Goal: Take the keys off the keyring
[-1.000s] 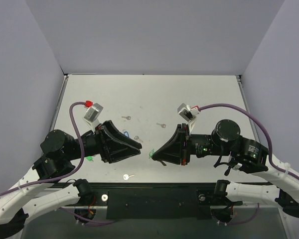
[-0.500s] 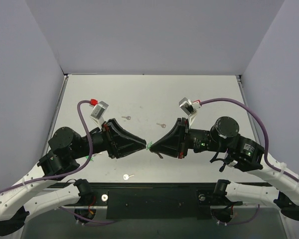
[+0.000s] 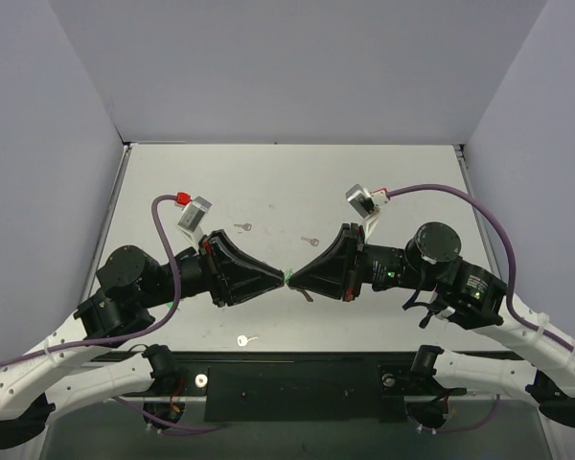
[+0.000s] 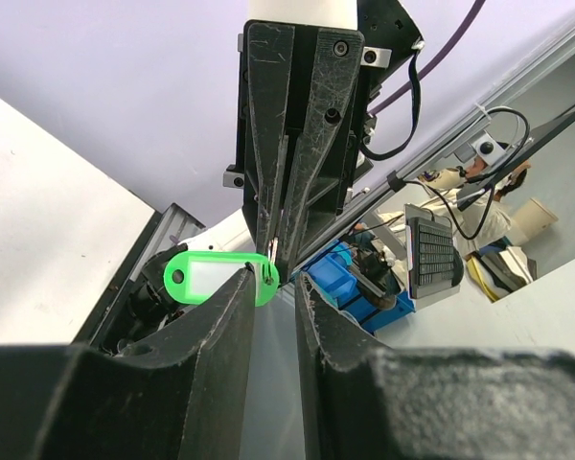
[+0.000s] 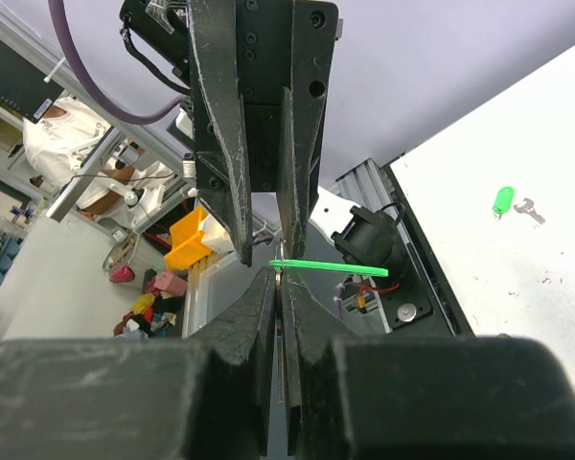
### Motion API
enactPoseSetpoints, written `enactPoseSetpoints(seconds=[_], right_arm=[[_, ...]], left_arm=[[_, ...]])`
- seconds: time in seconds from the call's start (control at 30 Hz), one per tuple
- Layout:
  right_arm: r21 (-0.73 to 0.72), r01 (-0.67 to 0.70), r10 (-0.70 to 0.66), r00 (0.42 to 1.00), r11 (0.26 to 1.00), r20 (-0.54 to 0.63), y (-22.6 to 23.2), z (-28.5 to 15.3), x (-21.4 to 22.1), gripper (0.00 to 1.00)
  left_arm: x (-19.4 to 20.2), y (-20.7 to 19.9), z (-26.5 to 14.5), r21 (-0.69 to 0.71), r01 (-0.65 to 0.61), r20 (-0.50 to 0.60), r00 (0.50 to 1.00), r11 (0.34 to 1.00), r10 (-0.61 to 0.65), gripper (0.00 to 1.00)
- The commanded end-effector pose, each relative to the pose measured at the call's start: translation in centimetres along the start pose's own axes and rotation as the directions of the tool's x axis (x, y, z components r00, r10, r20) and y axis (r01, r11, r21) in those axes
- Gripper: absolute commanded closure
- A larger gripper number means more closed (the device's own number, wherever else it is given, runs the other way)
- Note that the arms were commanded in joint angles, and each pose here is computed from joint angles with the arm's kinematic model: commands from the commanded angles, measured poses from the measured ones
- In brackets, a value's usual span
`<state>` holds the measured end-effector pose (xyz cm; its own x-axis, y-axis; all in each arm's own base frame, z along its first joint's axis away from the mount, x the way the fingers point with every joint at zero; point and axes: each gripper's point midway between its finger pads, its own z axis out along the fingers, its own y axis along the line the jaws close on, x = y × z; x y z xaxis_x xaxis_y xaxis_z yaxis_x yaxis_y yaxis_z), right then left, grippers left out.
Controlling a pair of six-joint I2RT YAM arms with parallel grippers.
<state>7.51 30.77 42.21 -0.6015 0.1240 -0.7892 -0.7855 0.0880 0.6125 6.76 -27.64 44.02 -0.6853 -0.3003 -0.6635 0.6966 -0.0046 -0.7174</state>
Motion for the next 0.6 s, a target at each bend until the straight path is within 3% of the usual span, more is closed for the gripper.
enactPoseSetpoints(seconds=[0.0, 0.33, 0.47, 0.57], right_arm=[[-0.077, 0.022, -0.018, 0.999, 0.997, 0.046, 1.6, 0.11, -1.29, 1.0], [-0.096, 0.004, -0.001, 0.999, 0.995, 0.033, 1.68, 0.22, -0.81, 1.0], [-0.101, 0.003, 0.0, 1.0, 0.995, 0.031, 1.81, 0.17, -0.77, 1.0], [-0.102, -0.001, 0.004, 1.0, 0.995, 0.025, 1.7, 0.16, -0.5, 1.0]], left_arm=[[-0.86, -0.49, 0.1, 0.01, -0.033, 0.037, 0.999, 0.999, 0.033, 0.67], [-1.02, -0.36, 0.42, 0.002, -0.032, 0.039, 0.999, 0.999, 0.032, 0.73], [-0.72, 0.03, 0.7, -0.005, -0.025, 0.027, 0.999, 1.0, 0.025, 0.78], [-0.47, 0.34, 0.95, -0.023, -0.013, 0.008, 1.0, 1.0, 0.013, 0.87]])
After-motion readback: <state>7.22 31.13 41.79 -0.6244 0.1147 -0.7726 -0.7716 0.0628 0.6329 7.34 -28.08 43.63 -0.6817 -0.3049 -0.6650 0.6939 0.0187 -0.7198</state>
